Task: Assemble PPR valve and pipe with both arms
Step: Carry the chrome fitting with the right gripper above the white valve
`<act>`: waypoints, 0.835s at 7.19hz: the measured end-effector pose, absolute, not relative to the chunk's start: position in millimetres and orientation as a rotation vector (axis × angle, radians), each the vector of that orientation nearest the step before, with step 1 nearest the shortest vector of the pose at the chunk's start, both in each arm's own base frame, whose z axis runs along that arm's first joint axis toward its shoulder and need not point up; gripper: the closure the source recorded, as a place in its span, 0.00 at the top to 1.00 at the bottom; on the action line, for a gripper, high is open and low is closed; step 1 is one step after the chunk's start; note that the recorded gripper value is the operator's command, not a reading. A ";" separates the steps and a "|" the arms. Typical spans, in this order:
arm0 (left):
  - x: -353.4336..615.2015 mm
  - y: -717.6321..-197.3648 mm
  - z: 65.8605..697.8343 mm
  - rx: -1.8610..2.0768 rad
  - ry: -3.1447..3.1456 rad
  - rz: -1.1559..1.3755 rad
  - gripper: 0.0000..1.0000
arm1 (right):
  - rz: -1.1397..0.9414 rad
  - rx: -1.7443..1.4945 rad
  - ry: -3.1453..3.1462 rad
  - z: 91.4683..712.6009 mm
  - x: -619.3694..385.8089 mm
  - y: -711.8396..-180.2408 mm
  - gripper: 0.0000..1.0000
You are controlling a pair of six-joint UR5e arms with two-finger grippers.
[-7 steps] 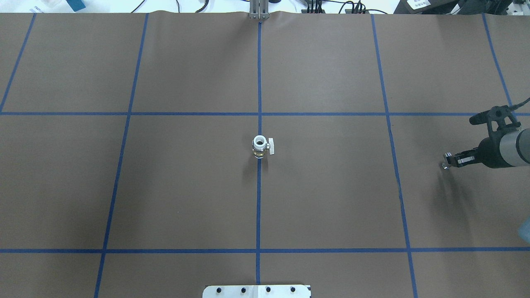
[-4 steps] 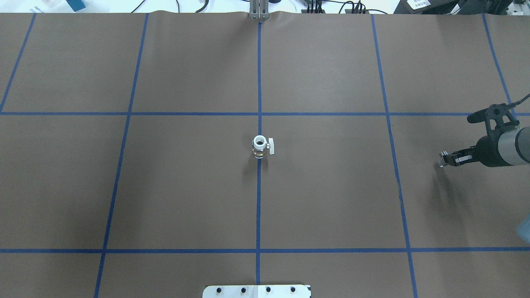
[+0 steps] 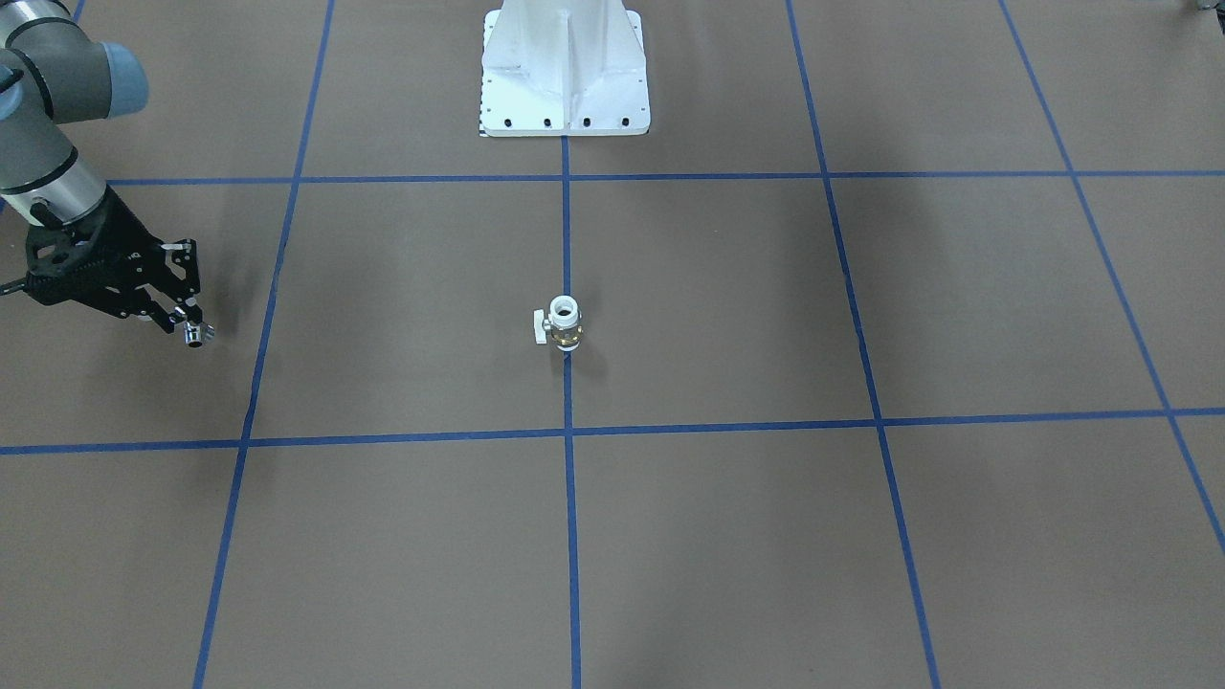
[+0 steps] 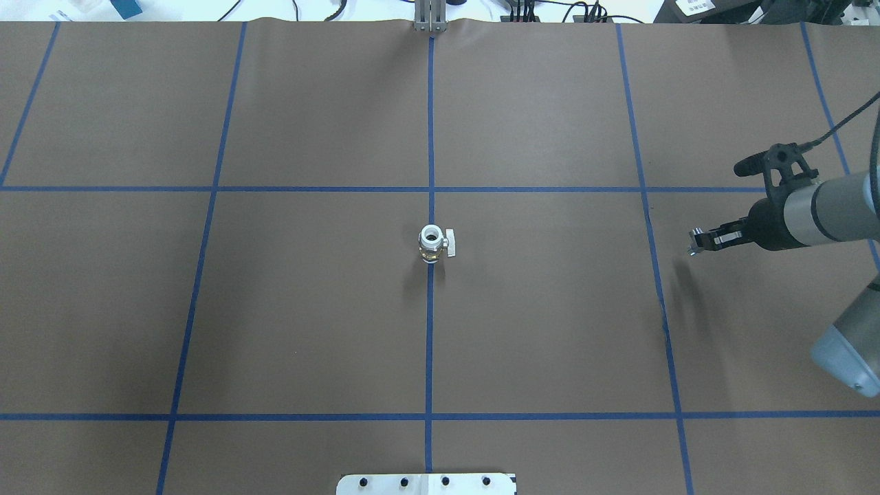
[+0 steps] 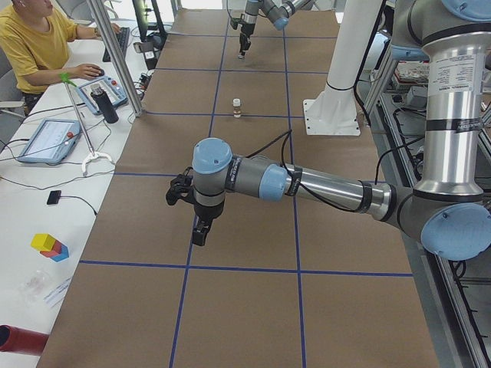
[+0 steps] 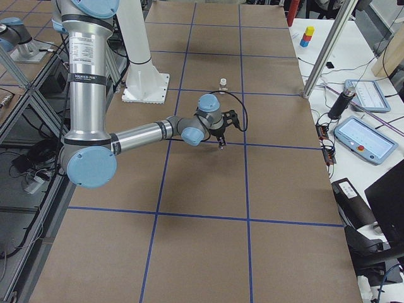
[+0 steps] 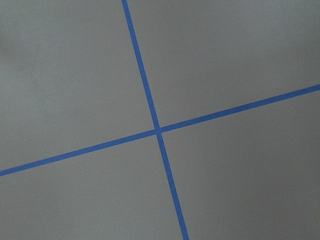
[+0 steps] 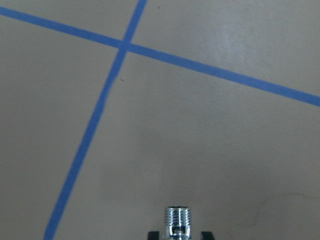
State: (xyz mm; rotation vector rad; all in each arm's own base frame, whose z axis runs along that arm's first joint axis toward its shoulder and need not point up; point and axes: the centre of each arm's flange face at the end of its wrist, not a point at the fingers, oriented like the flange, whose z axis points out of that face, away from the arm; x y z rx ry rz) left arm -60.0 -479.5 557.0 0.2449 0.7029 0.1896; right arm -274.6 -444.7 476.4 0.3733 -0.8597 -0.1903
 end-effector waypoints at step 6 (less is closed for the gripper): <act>-59.9 -477.8 566.8 0.224 0.704 0.181 1.00 | -0.001 0.275 -0.872 268.9 -386.1 -501.6 0.00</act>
